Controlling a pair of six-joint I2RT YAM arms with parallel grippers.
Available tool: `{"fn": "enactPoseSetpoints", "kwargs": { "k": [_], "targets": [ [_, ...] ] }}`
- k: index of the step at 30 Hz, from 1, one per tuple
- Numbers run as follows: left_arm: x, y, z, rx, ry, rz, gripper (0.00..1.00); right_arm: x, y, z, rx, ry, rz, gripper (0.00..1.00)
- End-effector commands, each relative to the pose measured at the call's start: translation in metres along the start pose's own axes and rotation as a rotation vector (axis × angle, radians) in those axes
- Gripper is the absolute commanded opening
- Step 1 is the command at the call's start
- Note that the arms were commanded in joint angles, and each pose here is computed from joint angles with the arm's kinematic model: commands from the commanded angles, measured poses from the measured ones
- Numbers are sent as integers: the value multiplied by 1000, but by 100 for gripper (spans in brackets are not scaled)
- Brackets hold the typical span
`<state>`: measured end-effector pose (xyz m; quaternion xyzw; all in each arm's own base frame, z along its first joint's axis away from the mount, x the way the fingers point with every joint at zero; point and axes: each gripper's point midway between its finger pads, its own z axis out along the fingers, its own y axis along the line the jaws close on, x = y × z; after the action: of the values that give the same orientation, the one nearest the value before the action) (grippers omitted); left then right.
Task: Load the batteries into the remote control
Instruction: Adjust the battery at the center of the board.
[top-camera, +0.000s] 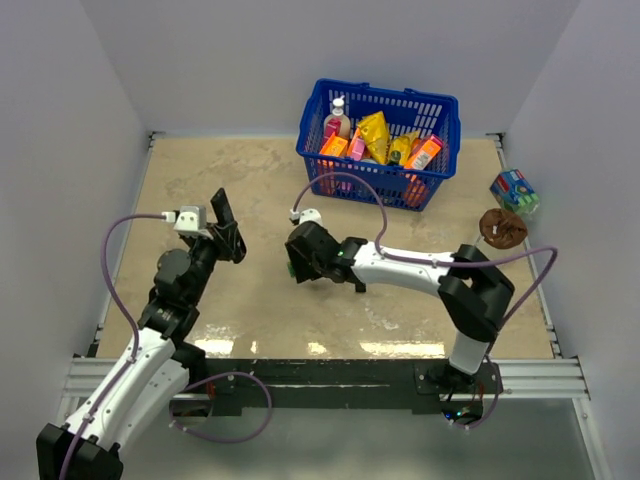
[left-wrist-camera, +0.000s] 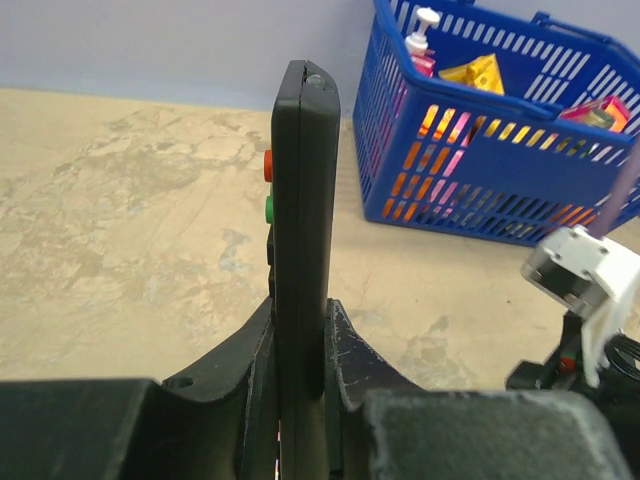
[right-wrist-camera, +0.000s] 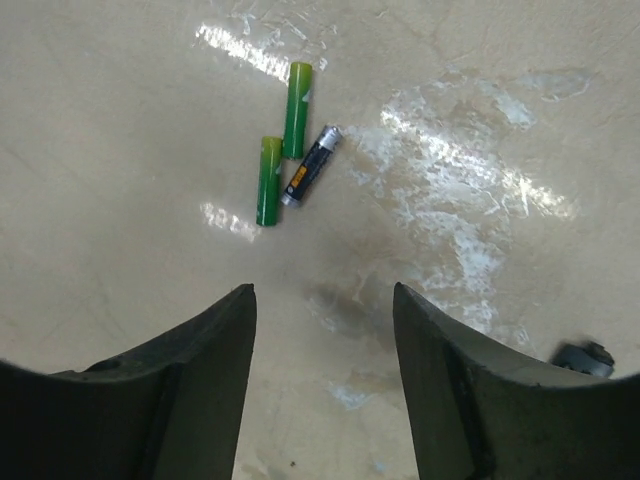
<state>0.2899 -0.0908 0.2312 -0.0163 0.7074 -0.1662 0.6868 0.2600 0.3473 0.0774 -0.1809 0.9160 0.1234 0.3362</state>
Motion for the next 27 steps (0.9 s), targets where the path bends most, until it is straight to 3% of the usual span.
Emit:
{"fn": "enactPoseSetpoints", "kwargs": {
  "k": [1,8,27],
  "targets": [
    [-7,2,2,3,-46,47,0,-27,8,13,61,-46,121,53],
    [-5,-8,4,58,-49,40,0,-30,9,35,99,-65,165,41],
    [-5,-14,5,95,-52,37,0,-48,-10,67,151,-57,219,30]
  ]
}}
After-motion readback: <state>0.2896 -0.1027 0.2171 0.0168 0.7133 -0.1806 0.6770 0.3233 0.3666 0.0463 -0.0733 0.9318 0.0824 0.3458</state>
